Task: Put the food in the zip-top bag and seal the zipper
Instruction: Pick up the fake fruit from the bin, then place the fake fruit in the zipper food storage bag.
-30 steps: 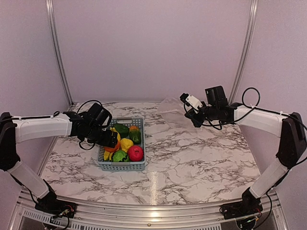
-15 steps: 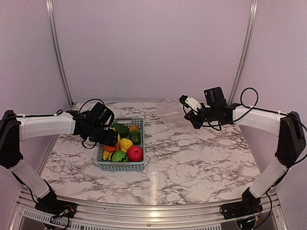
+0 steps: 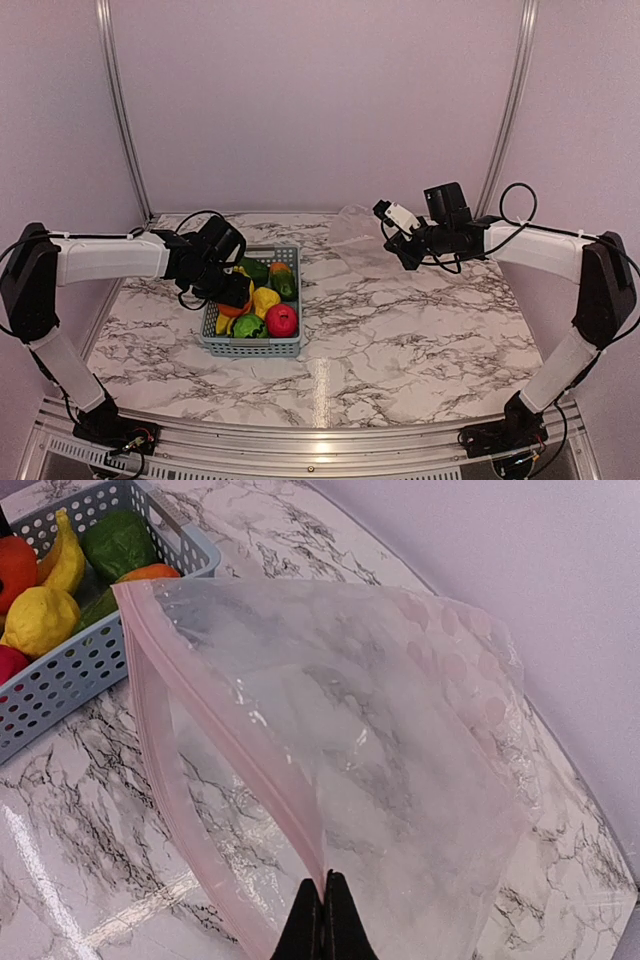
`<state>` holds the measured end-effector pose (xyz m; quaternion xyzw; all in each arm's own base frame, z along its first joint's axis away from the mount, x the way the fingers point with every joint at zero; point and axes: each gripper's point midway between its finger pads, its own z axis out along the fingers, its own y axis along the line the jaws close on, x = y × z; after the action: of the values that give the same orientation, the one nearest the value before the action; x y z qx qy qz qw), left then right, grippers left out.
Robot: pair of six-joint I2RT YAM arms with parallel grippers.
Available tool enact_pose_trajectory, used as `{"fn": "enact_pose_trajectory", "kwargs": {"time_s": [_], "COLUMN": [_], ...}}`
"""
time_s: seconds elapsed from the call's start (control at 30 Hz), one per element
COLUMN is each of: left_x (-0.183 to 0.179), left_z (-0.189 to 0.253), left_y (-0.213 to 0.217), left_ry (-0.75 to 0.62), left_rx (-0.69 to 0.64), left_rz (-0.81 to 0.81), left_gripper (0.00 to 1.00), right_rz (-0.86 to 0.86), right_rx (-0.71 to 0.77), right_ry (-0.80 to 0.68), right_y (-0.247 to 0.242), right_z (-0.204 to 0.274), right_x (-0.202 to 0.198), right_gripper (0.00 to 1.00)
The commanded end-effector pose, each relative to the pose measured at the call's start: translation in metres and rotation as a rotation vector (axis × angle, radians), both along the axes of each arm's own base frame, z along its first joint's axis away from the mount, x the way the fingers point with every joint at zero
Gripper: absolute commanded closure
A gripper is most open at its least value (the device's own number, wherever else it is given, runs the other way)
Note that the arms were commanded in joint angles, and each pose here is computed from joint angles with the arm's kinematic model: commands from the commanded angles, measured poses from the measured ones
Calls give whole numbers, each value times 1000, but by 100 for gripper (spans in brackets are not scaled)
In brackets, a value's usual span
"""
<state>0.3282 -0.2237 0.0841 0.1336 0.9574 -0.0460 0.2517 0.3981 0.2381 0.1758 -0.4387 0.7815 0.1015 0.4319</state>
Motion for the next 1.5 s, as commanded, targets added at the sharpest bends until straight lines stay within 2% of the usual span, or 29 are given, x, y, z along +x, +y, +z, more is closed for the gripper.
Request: {"fn": "enact_pose_trajectory", "kwargs": {"time_s": [0.0, 0.17, 0.3, 0.5, 0.63, 0.8, 1.0, 1.27, 1.47], "left_x": [-8, 2, 8, 7, 7, 4, 6, 36, 46], "left_z": [13, 66, 124, 209, 236, 256, 262, 234, 215], "left_y": [-3, -3, -24, -84, -124, -164, -198, -219, -227], "left_ry": [15, -104, -251, -484, -536, -578, -579, -568, -546], "left_rx": [3, -4, -98, -451, -667, -833, -951, -984, -986], "left_rz": [-20, 0, -32, -122, -169, -208, -201, -65, -28], "left_gripper": [36, 40, 40, 42, 43, 45, 46, 46, 46], "right_rz": [6, -14, -25, -18, 10, 33, 46, 79, 72], "right_rx": [0, 1, 11, -3, 13, 34, 67, 149, 223], "right_ry": [6, 0, -12, 3, 26, 55, 119, 171, 212], "right_y": [3, 2, 3, 9, 20, 37, 46, 57, 56], "right_z": [3, 10, 23, 32, 48, 65, 68, 85, 102], "right_x": [0, 4, 8, 11, 6, 0, -5, -11, -17], "right_gripper": [100, 100, 100, 100, 100, 100, 100, 100, 100]}}
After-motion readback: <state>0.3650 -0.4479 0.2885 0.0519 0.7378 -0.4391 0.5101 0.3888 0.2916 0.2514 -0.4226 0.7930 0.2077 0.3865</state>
